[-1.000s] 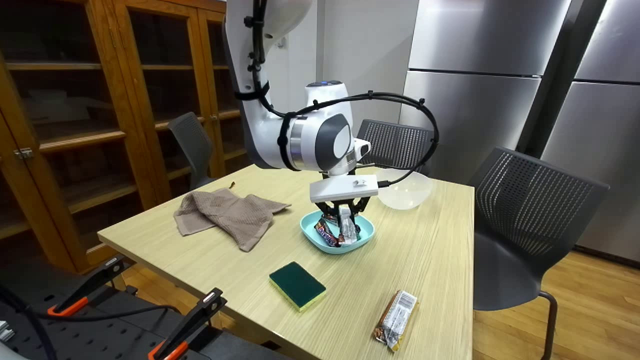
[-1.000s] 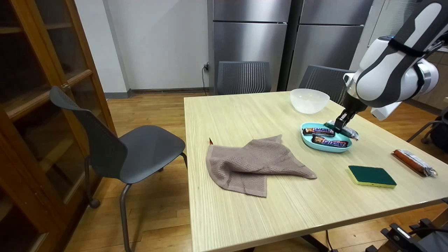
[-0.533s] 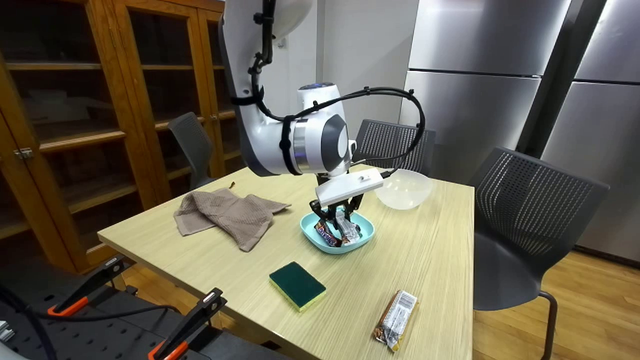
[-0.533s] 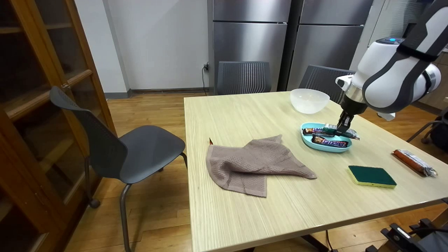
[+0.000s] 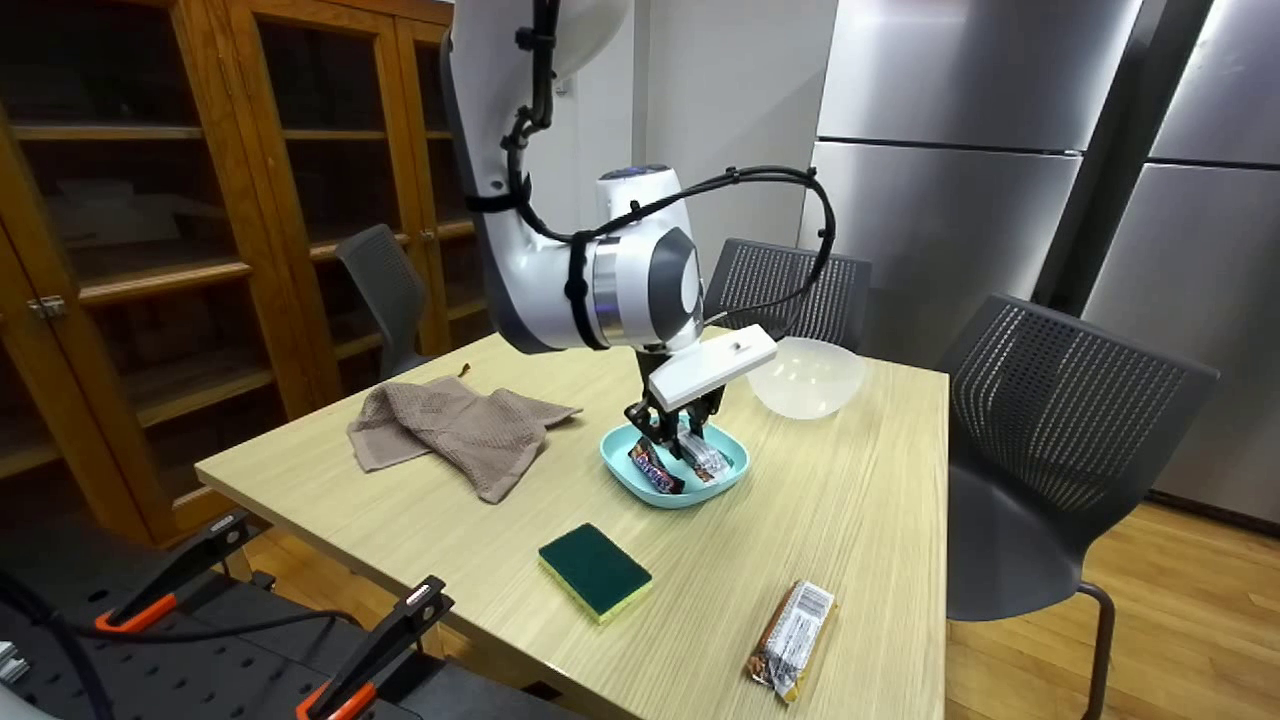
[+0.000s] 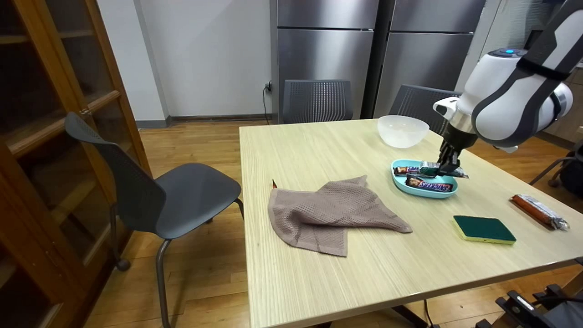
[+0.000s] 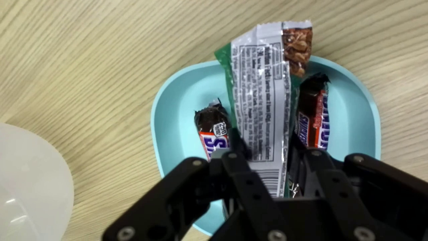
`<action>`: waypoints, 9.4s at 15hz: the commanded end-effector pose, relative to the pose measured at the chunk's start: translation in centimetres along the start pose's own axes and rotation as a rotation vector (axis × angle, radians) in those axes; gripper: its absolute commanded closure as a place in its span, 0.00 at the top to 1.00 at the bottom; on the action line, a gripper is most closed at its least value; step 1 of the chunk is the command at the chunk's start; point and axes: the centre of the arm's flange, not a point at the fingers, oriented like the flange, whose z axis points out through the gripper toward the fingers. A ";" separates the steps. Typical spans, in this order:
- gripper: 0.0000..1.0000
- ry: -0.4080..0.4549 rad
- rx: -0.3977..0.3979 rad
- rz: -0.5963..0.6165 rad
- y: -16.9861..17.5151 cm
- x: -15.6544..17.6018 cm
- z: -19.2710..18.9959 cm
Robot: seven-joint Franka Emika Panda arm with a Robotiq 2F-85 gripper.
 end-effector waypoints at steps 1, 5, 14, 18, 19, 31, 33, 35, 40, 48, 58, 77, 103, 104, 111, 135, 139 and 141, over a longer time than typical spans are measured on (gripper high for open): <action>0.09 -0.012 -0.004 -0.072 1.3 0.6 0.4; 0.09 -0.009 0.000 -0.082 1.6 1.5 0.8; 0.09 -0.022 0.018 -0.076 1.7 3.2 1.6; 0.75 -0.018 0.012 -0.067 1.7 3.5 1.6; 0.81 -0.017 0.013 -0.062 1.7 3.5 1.5; 1.00 -0.154 0.081 0.381 3.1 -2.0 -2.0; 1.00 -0.181 0.083 0.482 3.8 -3.4 -2.6; 1.00 -0.184 0.106 0.589 4.1 -4.9 -2.9; 1.00 -0.190 0.168 0.840 4.5 -9.1 -2.4; 1.00 -0.176 0.236 1.248 3.5 -17.0 -1.4; 1.00 -0.246 0.263 1.422 2.0 -22.4 -0.2; 1.00 -0.304 0.245 1.179 1.9 -21.9 5.2; 0.18 -0.191 0.193 1.199 4.7 -21.2 0.5; 0.18 -0.187 0.187 1.204 5.1 -20.6 0.2; 0.18 -0.125 0.218 1.364 7.8 -14.2 -0.1; 0.18 0.097 0.259 1.973 16.4 0.5 1.8; 0.18 0.114 0.231 2.010 16.3 1.1 2.8; 0.18 0.115 0.227 2.013 16.1 1.5 3.4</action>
